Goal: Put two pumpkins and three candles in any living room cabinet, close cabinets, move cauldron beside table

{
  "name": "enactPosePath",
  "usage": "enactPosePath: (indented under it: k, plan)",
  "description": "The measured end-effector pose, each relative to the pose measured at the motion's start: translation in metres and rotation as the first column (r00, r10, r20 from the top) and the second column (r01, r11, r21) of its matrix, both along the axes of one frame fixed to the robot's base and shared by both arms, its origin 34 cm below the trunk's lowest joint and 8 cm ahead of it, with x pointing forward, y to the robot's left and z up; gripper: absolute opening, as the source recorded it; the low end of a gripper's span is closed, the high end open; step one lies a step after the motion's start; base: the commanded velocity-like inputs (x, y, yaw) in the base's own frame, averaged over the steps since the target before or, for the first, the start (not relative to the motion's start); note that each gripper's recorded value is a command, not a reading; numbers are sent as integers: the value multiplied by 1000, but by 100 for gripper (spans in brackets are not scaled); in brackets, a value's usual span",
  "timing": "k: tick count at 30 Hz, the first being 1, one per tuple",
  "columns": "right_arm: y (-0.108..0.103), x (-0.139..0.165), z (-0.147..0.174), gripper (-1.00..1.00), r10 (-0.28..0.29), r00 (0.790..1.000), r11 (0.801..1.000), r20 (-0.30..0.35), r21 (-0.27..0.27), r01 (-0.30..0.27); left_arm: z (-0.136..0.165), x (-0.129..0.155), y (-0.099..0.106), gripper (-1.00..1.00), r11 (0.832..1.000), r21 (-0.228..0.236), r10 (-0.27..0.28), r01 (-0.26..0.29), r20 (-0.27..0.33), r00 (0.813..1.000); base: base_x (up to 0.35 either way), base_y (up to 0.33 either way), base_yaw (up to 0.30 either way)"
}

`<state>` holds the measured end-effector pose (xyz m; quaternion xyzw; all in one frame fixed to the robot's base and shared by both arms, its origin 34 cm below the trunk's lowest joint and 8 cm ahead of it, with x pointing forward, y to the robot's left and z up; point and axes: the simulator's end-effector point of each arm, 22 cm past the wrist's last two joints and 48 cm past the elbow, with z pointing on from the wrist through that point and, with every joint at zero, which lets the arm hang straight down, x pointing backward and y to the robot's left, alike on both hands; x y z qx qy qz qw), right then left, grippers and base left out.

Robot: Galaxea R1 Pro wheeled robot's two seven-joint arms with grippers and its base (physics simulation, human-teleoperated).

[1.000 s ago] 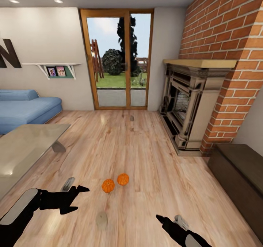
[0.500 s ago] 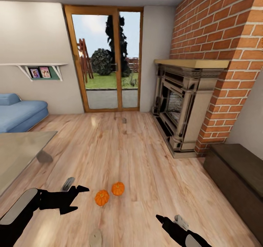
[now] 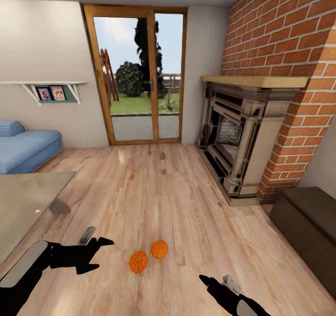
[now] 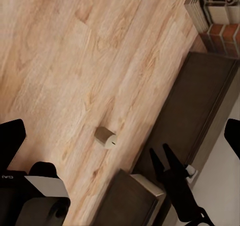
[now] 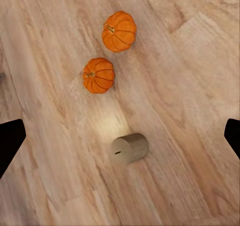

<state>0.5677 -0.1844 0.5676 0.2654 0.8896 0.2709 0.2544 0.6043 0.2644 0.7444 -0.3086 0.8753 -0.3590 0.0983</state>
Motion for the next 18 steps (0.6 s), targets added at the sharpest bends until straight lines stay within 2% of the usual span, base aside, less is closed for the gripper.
enactPosePath:
  k: [10,18]
  plan:
    - [-4,3,1,100,-9,1000,1000,14,-11,9,0,0,0,100,1000,-3,0,0,1,1000,125,28,-188]
    - [-5,4,2,100,-12,1000,1000,21,-15,12,0,0,1,100,1000,-1,2,-2,2,1000,77,-28,-45]
